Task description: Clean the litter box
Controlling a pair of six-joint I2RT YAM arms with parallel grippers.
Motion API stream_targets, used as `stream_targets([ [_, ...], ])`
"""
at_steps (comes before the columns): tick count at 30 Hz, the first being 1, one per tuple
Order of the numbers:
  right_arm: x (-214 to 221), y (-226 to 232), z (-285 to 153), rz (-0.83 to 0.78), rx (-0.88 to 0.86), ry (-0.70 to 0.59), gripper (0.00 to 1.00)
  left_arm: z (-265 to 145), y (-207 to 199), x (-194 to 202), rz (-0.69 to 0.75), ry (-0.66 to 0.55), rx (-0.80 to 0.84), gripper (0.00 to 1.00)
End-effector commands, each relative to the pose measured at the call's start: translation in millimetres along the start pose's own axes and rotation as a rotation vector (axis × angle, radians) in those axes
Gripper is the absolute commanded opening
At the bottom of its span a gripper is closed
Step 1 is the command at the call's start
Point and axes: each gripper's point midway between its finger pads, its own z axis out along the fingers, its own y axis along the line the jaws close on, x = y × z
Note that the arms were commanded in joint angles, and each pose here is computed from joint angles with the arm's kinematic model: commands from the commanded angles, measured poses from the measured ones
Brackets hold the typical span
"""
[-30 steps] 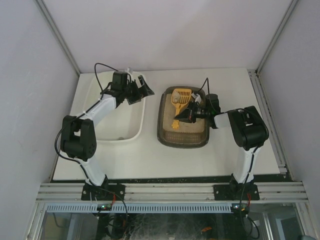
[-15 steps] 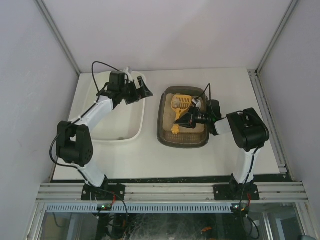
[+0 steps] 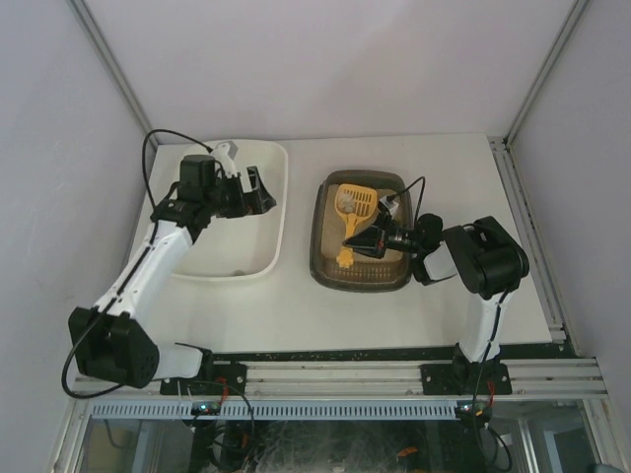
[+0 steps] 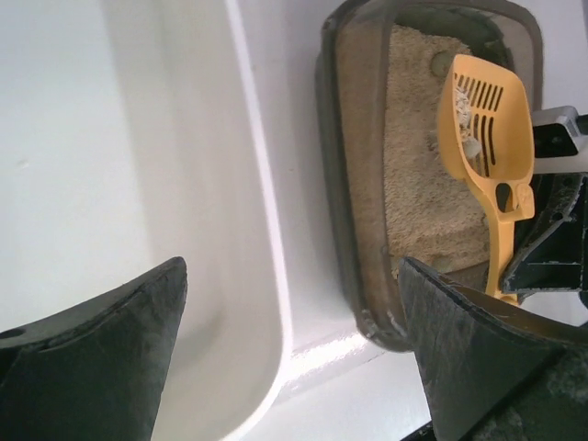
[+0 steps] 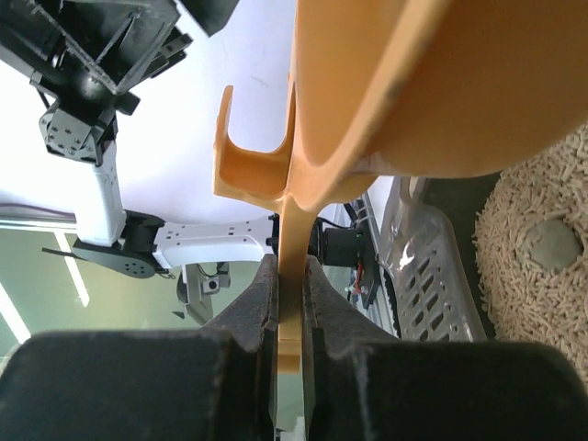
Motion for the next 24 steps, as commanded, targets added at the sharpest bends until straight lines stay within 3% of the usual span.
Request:
stream_targets([
  [1, 10, 32, 1, -0.148, -0.081, 0.024, 0.0, -36, 23, 11, 0.068, 0.002, -0.131, 1.0],
  [5, -11, 19, -16, -0.103, -0.049, -0.053, 0.0, -56, 46, 23, 0.078, 0.011, -0.266, 1.0],
  [8, 4, 18, -2, -0.115, -0.045, 0.032, 0.0, -67, 57, 28, 0.065, 0.018, -0.334, 1.0],
  [12, 2, 10, -5, -0.119, -0.026, -0.008, 0.0, -79, 51, 31, 0.068, 0.006, -0.306, 0.93],
  [15, 25, 3, 9, -0.137, 0.001, 0.081, 0.0, -85, 55, 31, 0.05, 0.0, -0.3, 0.93],
  [20, 3, -5, -13, -0.108, -0.003, -0.024, 0.0, -85, 45, 30, -0.011, -0.018, -0.182, 0.93],
  [24, 23, -15, 1, -0.158, 0.068, 0.066, 0.0, -87, 56, 20, -0.011, -0.058, -0.226, 0.94],
])
